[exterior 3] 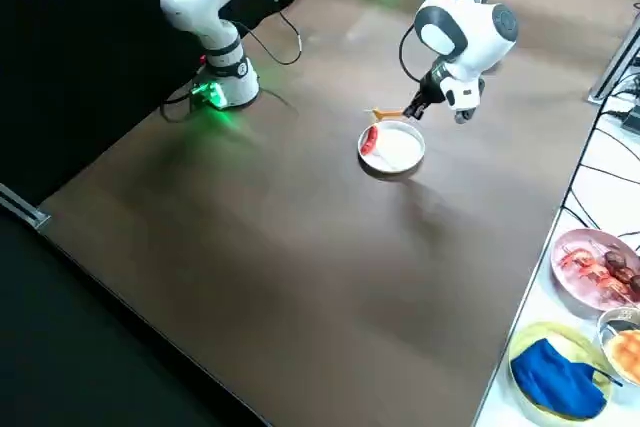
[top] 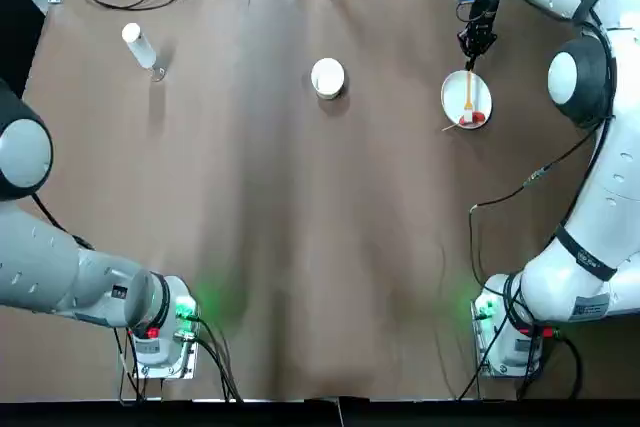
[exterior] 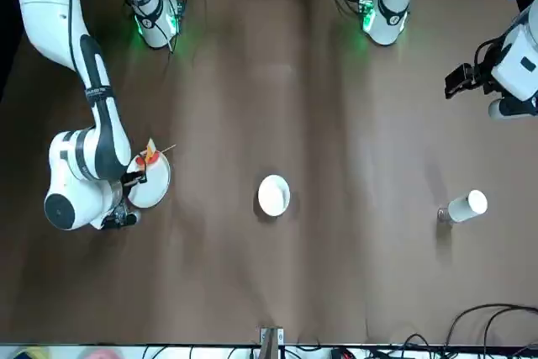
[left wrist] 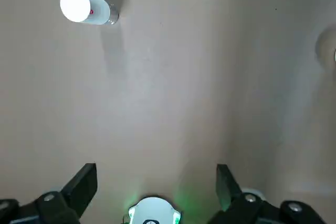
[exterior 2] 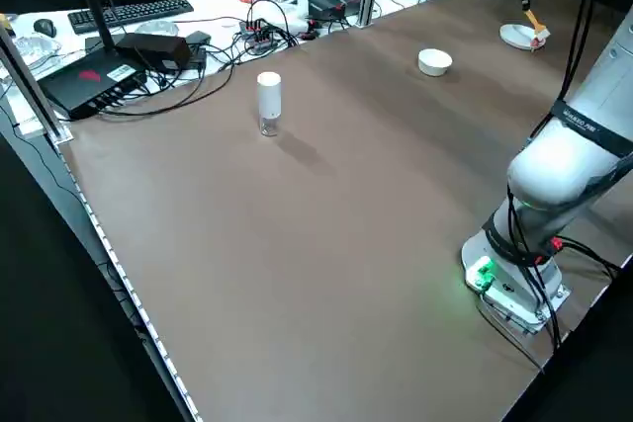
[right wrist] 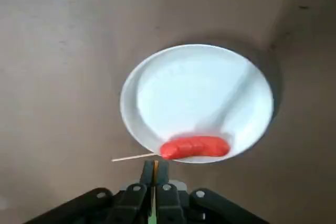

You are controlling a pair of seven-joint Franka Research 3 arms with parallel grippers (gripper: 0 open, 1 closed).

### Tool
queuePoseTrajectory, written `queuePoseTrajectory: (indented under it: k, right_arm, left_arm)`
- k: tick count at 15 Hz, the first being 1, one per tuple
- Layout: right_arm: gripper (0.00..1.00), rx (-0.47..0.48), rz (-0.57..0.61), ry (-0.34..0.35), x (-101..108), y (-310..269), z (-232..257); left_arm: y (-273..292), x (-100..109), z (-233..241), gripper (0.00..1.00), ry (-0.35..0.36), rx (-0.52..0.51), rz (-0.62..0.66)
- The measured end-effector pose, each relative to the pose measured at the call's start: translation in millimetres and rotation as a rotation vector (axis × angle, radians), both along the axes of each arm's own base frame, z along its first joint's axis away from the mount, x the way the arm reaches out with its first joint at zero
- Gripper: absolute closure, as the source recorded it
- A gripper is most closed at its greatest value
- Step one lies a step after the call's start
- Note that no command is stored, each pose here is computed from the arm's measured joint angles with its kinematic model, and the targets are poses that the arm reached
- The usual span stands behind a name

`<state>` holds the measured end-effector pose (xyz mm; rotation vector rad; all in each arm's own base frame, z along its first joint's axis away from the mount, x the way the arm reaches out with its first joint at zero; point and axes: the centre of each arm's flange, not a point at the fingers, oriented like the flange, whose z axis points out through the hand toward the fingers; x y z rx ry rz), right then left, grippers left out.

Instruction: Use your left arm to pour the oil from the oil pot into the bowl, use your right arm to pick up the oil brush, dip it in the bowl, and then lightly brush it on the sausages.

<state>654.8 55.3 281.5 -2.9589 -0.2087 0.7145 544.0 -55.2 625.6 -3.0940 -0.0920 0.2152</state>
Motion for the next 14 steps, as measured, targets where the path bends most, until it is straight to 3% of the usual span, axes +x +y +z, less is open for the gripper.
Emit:
queuePoseTrajectory:
  k: [6,14]
  right_arm:
    - [0.96,0.113,-0.005,-0.039,6.6,-16.8,3.1]
    - [0.96,0.130,-0.004,-0.076,13.1,-45.5,-18.1]
  left_arm:
    - [0.0,0.2,-0.4,0.00,0.001,0.000,0.000]
    - [0.4,0.5,-0.9,0.00,0.002,0.000,0.001]
